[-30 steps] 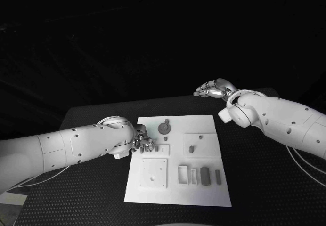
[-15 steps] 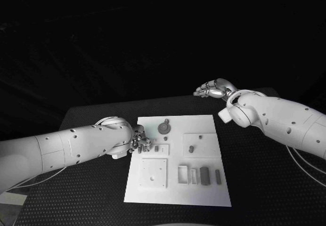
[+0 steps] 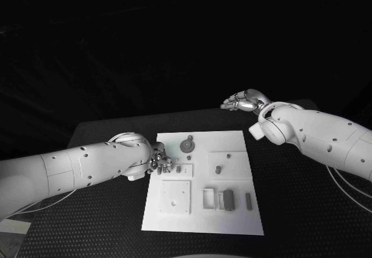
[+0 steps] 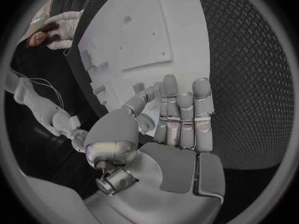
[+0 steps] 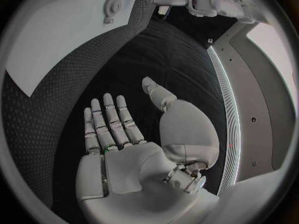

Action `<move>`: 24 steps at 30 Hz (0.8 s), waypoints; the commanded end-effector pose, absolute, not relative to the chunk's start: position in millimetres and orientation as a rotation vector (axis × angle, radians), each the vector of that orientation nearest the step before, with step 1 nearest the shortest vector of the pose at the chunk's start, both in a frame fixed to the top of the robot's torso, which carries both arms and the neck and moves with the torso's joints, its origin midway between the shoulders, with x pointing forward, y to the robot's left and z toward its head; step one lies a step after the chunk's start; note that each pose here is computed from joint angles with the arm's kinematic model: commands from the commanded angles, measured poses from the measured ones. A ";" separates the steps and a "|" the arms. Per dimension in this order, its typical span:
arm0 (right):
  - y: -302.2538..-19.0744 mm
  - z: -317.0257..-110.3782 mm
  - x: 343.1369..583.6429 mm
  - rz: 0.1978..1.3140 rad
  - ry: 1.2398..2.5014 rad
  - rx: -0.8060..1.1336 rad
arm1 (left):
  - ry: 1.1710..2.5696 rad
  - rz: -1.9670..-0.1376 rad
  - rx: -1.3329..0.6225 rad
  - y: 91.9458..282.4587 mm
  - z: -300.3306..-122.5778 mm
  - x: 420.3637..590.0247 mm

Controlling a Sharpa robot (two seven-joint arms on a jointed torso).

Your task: Assemble the parts on the task board

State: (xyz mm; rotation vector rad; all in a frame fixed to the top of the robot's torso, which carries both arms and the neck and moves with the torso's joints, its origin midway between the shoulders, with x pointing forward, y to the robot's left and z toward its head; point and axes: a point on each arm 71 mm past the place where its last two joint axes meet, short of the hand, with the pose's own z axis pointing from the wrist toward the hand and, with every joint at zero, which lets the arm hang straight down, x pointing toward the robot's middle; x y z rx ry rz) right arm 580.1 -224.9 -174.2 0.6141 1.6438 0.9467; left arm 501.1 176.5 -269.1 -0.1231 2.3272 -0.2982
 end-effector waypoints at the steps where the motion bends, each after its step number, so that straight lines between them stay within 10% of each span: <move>1: -223.7 -174.1 579.6 0.958 1.649 0.603 | 2.349 -0.267 -0.114 178.2 -273.2 499.5; 24: -224.3 -175.5 579.3 0.957 1.652 0.604 | 2.332 -0.280 -0.144 178.9 -272.4 500.6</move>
